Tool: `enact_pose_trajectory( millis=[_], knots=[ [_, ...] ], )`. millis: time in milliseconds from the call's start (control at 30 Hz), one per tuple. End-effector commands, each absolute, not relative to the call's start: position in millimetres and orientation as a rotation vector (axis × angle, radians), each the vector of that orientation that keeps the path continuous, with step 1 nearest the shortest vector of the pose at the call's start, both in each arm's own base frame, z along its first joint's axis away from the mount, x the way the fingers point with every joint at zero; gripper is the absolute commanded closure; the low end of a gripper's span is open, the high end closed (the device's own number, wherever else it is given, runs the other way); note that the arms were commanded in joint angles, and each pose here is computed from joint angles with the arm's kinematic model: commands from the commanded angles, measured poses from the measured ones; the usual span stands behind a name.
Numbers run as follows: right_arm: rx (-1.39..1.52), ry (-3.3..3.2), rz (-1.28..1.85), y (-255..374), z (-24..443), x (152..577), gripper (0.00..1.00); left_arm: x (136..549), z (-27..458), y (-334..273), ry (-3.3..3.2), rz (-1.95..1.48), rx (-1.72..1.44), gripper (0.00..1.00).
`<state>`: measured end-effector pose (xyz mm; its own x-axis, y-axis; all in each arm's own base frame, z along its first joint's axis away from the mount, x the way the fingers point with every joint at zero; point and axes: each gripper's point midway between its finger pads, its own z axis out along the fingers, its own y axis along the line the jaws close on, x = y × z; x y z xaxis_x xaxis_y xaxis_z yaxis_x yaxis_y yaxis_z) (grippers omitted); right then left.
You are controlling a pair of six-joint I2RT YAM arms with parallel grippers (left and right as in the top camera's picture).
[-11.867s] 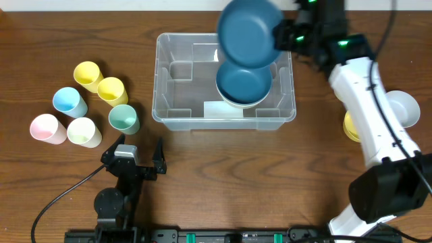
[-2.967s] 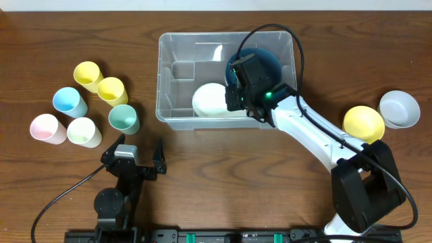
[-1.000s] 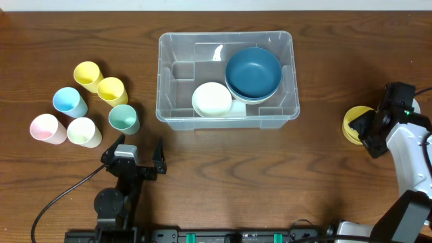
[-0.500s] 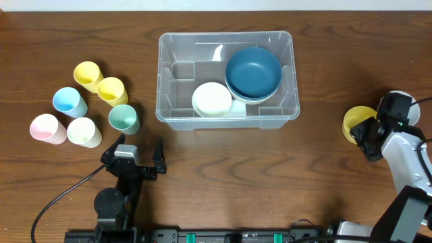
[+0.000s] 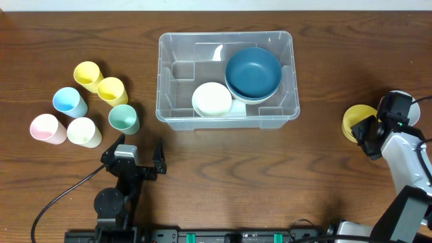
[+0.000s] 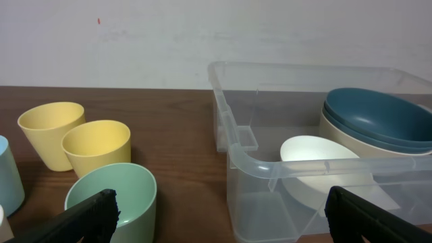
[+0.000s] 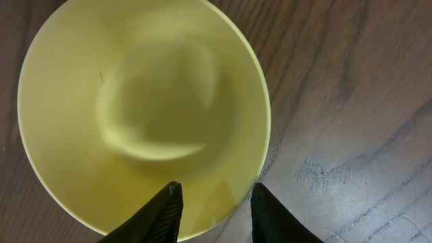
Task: Pack container
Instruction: 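Grasp the yellow bowl rim with the right gripper and lift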
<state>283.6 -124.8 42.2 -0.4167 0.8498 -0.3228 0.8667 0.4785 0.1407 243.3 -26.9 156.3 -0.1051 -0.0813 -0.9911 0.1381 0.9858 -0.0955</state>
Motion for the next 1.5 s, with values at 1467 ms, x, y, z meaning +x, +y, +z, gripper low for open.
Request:
enact_pose_trajectory(
  millis=[1467],
  knots=[
    [1.409, 2.399, -0.113, -132, 29, 285, 0.99, 242, 141, -28, 1.710, -0.183, 0.062, 0.02]
  ],
)
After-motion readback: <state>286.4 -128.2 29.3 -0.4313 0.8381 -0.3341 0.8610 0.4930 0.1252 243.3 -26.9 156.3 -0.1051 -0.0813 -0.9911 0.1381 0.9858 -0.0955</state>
